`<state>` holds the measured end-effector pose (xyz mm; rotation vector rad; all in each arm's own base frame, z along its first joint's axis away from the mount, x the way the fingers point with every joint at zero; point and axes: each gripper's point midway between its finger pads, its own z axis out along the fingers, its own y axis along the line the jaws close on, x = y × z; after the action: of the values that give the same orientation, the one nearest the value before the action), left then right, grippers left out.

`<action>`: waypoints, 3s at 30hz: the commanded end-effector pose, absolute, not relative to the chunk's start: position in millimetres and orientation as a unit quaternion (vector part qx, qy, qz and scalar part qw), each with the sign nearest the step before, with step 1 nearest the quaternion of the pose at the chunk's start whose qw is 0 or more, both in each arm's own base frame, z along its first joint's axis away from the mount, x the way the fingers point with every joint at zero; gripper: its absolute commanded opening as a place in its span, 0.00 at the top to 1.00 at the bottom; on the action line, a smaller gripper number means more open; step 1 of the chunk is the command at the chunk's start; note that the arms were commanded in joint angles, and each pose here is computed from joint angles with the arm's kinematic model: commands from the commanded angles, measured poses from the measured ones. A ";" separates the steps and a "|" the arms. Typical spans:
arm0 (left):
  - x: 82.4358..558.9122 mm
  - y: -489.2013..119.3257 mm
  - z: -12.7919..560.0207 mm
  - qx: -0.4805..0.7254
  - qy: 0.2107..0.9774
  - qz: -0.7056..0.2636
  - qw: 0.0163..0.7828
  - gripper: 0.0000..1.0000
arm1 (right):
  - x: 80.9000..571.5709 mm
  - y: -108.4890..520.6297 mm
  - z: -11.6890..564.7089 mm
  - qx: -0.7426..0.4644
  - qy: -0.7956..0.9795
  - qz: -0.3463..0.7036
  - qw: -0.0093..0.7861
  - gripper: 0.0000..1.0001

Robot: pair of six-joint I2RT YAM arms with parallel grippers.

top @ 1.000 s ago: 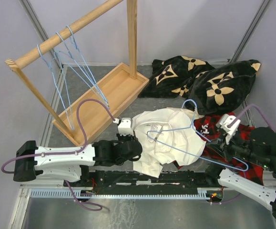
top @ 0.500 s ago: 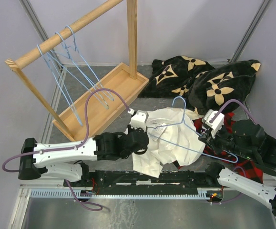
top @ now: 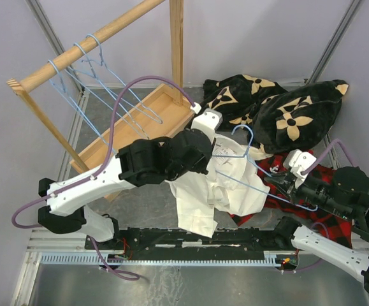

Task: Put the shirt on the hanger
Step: Hang the shirt on the hanger.

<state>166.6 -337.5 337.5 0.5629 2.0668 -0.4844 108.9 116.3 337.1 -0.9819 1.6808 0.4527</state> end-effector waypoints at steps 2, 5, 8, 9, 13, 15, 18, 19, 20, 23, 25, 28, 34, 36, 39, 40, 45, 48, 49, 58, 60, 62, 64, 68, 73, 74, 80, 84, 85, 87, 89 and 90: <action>154.7 -326.0 363.3 0.301 0.831 -0.183 0.430 0.97 | 92.5 148.3 367.1 -0.428 0.638 0.286 0.573 1.00; 153.2 -320.1 363.8 0.315 0.836 -0.164 0.419 0.97 | 86.4 164.0 368.9 -0.423 0.626 0.331 0.565 1.00; 150.7 -314.8 368.7 0.324 0.834 -0.161 0.415 0.97 | 90.4 177.0 363.6 -0.414 0.624 0.352 0.561 1.00; 149.9 -313.4 370.4 0.326 0.833 -0.163 0.415 0.97 | 93.4 180.5 361.5 -0.409 0.624 0.355 0.564 1.00; 147.5 -311.1 370.5 0.331 0.832 -0.166 0.413 0.97 | 104.3 193.8 356.4 -0.391 0.618 0.368 0.574 1.00; 145.7 -312.5 365.9 0.339 0.833 -0.164 0.405 0.97 | 108.2 198.9 356.3 -0.390 0.615 0.370 0.577 1.00; 142.2 -316.3 360.9 0.350 0.834 -0.167 0.393 0.97 | 116.3 201.5 353.6 -0.387 0.619 0.359 0.582 1.00; 141.6 -317.8 359.6 0.352 0.833 -0.169 0.391 0.97 | 118.9 201.2 352.4 -0.381 0.622 0.356 0.584 1.00; 140.9 -318.4 358.9 0.354 0.833 -0.170 0.390 0.97 | 121.5 200.9 349.4 -0.376 0.626 0.353 0.585 1.00; 141.3 -318.2 359.8 0.350 0.831 -0.174 0.394 0.97 | 126.3 196.0 343.1 -0.350 0.639 0.349 0.590 1.00; 142.0 -316.1 361.2 0.342 0.831 -0.178 0.401 0.97 | 125.3 193.5 340.8 -0.334 0.641 0.356 0.592 1.00; 143.2 -314.1 367.1 0.325 0.829 -0.191 0.414 0.97 | 121.7 192.5 334.0 -0.314 0.641 0.376 0.591 1.00; 144.4 -307.0 378.0 0.290 0.823 -0.218 0.438 0.97 | 115.2 197.8 328.3 -0.298 0.636 0.411 0.582 1.00; 145.0 -303.7 378.6 0.286 0.822 -0.218 0.442 0.97 | 113.8 202.0 328.5 -0.296 0.636 0.423 0.574 1.00; 145.8 -297.4 377.4 0.284 0.825 -0.208 0.443 0.97 | 110.9 215.3 323.7 -0.309 0.642 0.441 0.546 1.00; 145.9 -295.9 376.6 0.283 0.826 -0.205 0.442 0.97 | 109.7 220.0 323.5 -0.314 0.641 0.448 0.538 1.00; 144.4 -286.9 369.7 0.279 0.832 -0.197 0.437 0.97 | 110.0 236.3 325.2 -0.335 0.636 0.469 0.514 1.00; 145.4 -280.2 365.3 0.275 0.836 -0.185 0.437 0.97 | 114.5 243.3 328.5 -0.343 0.632 0.485 0.498 1.00; 145.7 -277.4 364.7 0.272 0.838 -0.182 0.437 0.97 | 118.1 245.0 327.5 -0.340 0.632 0.492 0.493 1.00; 146.1 -254.7 358.2 0.256 0.843 -0.165 0.443 0.97 | 137.6 245.6 342.2 -0.320 0.594 0.578 0.458 1.00; 148.2 -252.2 354.1 0.259 0.846 -0.148 0.441 0.97 | 135.4 243.3 346.2 -0.341 0.588 0.576 0.455 1.00; 150.3 -252.1 351.8 0.263 0.848 -0.135 0.440 0.97 | 130.8 240.7 348.2 -0.364 0.581 0.574 0.448 1.00; 152.6 -252.4 351.0 0.266 0.849 -0.122 0.439 0.97 | 126.1 237.6 347.6 -0.381 0.577 0.574 0.438 1.00; 158.9 -249.5 354.3 0.262 0.851 -0.095 0.445 0.97 | 121.5 225.8 328.7 -0.408 0.601 0.538 0.428 1.00; 159.9 -251.7 357.4 0.267 0.851 -0.091 0.444 0.97 | 124.2 222.6 326.0 -0.394 0.608 0.533 0.438 1.00; 159.5 -254.0 358.6 0.270 0.849 -0.096 0.444 0.97 | 126.4 224.6 326.8 -0.382 0.608 0.542 0.437 1.00; 158.3 -280.4 364.9 0.297 0.835 -0.129 0.446 0.97 | 138.1 231.4 331.2 -0.350 0.597 0.568 0.446 1.00; 159.3 -303.2 372.9 0.318 0.822 -0.148 0.448 0.97 | 147.9 229.0 325.9 -0.339 0.611 0.545 0.463 1.00; 160.6 -308.3 375.0 0.323 0.819 -0.149 0.450 0.97 | 151.3 228.3 325.2 -0.332 0.614 0.540 0.470 1.00; 163.0 -316.5 380.7 0.328 0.814 -0.152 0.455 0.97 | 163.1 224.8 325.5 -0.306 0.623 0.522 0.495 1.00; 166.1 -322.5 384.6 0.329 0.811 -0.151 0.460 0.97 | 175.6 217.4 332.5 -0.264 0.627 0.503 0.533 1.00; 168.8 -323.1 387.8 0.324 0.810 -0.148 0.466 0.97 | 181.4 212.3 337.6 -0.240 0.626 0.494 0.554 1.00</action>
<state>161.0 -304.2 353.8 0.8099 2.0976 -0.2822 155.4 226.2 309.8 -0.7504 1.5889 1.3178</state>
